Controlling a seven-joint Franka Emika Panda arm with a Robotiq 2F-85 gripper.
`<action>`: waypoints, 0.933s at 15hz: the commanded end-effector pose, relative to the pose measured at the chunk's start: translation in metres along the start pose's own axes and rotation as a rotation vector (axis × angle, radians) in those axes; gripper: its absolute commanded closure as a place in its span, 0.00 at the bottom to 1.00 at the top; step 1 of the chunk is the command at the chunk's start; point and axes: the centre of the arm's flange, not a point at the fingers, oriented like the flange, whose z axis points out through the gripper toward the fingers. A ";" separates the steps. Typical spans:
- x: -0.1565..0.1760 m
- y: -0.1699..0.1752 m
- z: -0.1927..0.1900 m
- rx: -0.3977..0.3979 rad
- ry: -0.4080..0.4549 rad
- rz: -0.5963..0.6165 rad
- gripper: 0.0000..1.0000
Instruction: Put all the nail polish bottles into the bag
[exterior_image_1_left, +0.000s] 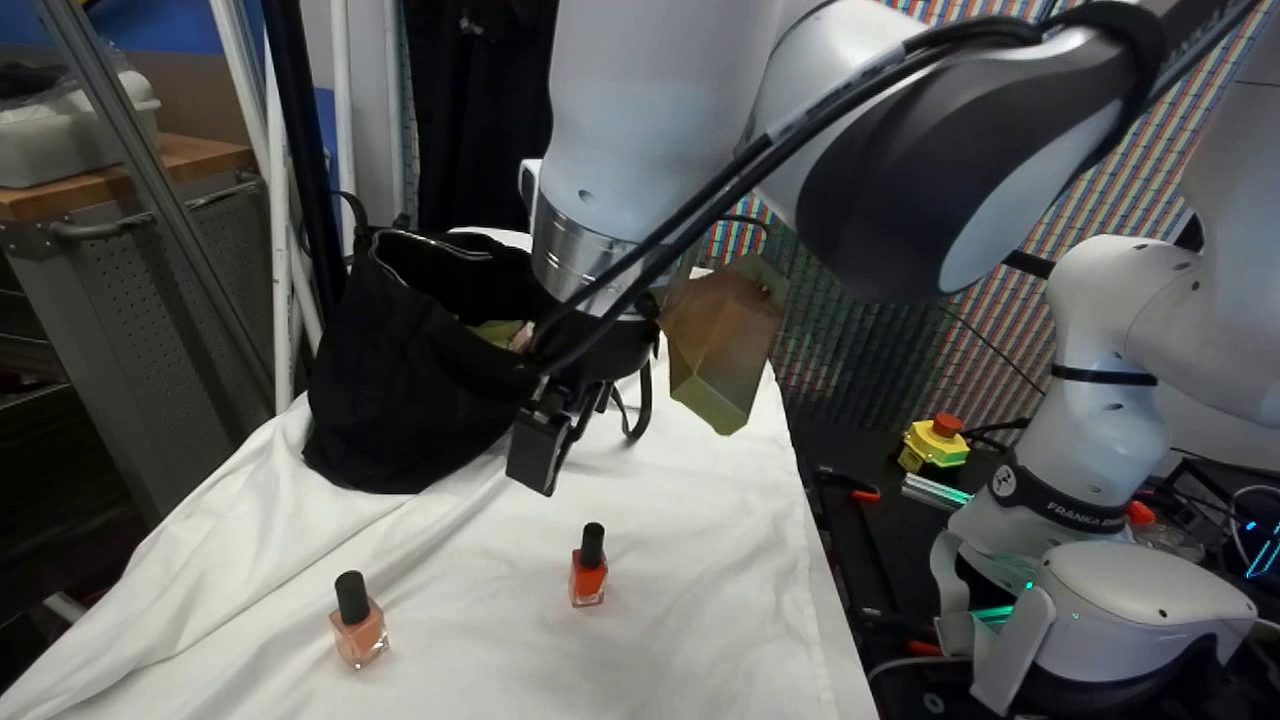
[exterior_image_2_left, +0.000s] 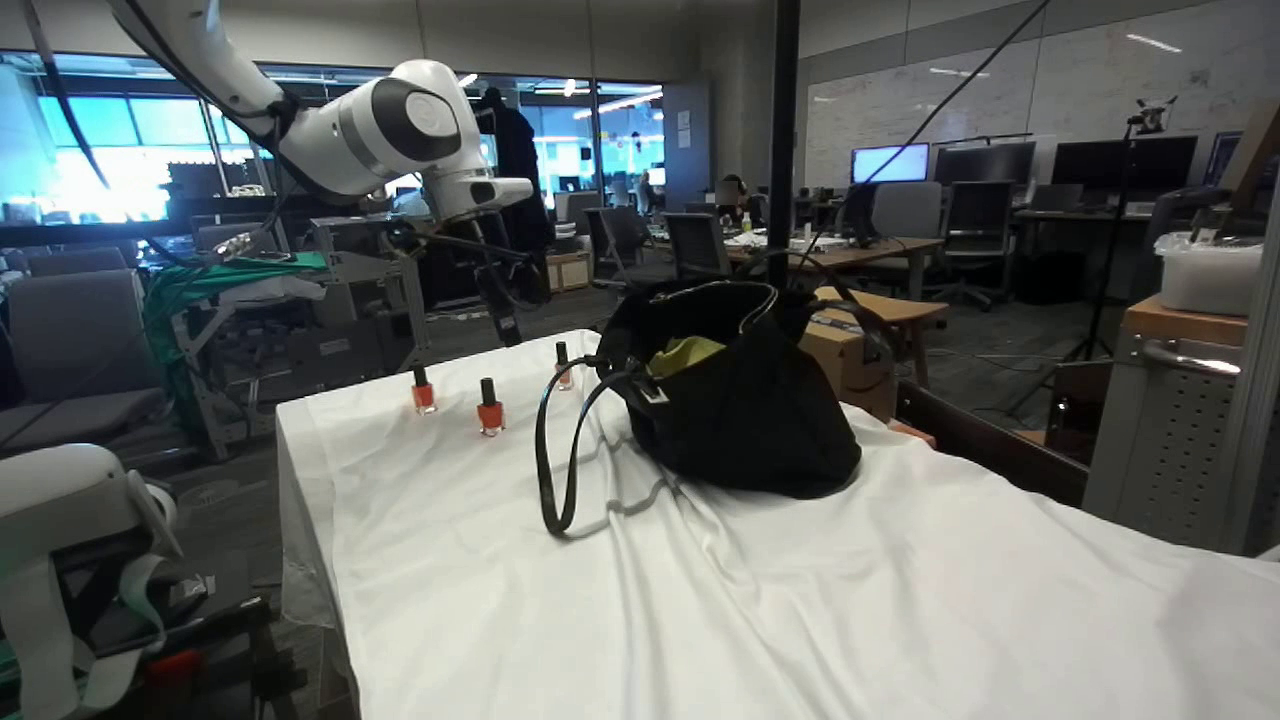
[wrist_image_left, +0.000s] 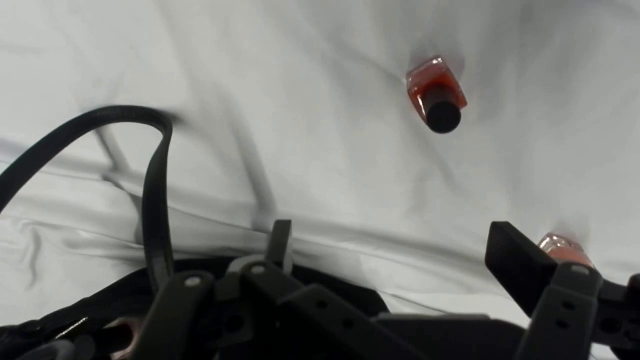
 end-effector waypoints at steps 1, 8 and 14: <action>-0.016 0.005 0.006 -0.003 -0.003 -0.041 0.00; -0.035 0.013 0.032 0.007 -0.065 -0.194 0.00; -0.043 0.005 0.038 0.036 -0.102 -0.276 0.00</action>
